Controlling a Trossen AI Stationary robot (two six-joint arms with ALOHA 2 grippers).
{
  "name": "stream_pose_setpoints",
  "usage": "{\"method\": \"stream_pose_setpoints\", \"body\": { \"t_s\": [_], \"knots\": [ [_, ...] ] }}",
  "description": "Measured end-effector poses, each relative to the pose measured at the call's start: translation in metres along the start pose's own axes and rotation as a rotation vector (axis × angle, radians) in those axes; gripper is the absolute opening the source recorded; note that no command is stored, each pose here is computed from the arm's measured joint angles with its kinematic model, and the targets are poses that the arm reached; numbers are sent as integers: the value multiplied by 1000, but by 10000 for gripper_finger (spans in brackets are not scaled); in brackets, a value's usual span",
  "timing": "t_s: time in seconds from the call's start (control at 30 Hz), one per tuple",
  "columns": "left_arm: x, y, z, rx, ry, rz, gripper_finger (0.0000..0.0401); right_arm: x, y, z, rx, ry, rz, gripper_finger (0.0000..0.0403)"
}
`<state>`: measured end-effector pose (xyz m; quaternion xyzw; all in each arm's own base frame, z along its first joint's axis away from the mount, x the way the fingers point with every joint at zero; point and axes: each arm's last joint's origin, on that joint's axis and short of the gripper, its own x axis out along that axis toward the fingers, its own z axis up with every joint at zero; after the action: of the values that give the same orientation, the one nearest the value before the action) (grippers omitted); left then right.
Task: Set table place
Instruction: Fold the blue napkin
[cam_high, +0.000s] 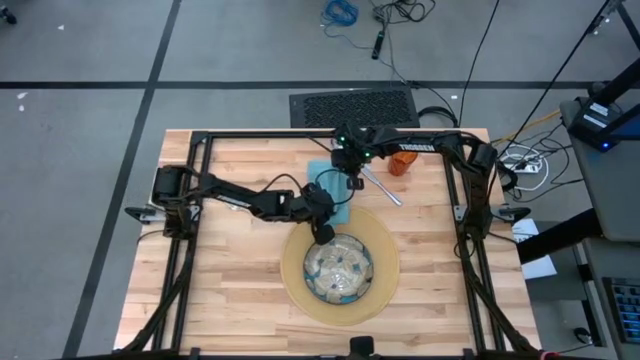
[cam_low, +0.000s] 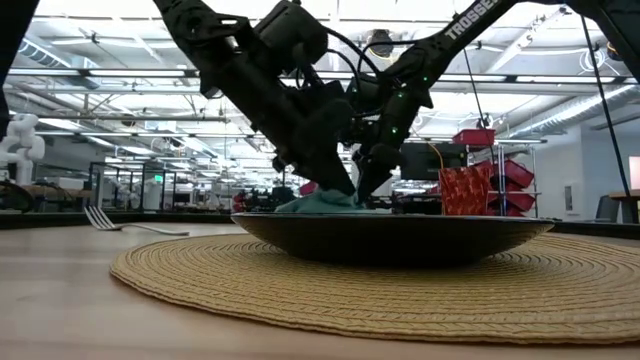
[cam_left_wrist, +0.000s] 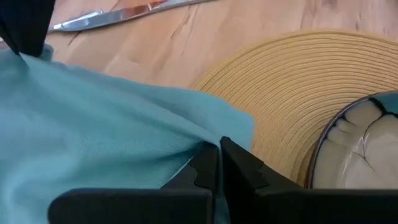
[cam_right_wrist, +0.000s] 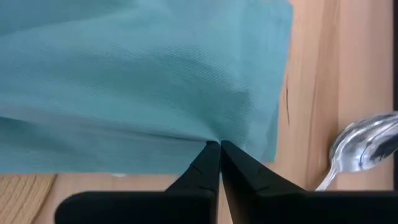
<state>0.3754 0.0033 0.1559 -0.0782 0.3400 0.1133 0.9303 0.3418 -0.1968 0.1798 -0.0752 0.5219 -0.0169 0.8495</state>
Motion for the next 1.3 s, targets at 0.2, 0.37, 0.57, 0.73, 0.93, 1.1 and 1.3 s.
{"method": "stream_pose_setpoints", "body": {
  "t_s": [0.2, 0.37, 0.57, 0.73, 0.93, 1.1, 1.3],
  "knots": [
    [-1, -7, 3, -2, -23, -125, 26, -1, -9, -5, 28, 32, -66, 0],
    [-1, -10, 6, 1, -48, -174, 101, -3, -13, -9, 62, 28, -49, 0],
    [-2, -11, 8, -1, -69, -169, 175, -3, -15, -11, 67, 26, -41, 0],
    [-2, -10, 8, -2, -66, -154, 199, -3, -11, -10, 75, -21, 59, 0],
    [-8, 1, 1, -20, 52, -71, 201, -3, 3, -9, 89, -15, 203, 0],
    [-6, 9, -1, -34, 85, -52, 201, 1, 7, -7, 101, -26, 244, 0],
    [-6, 17, -7, -43, 161, -30, 201, 27, 14, -11, 131, 19, 287, 0]
  ]
}}
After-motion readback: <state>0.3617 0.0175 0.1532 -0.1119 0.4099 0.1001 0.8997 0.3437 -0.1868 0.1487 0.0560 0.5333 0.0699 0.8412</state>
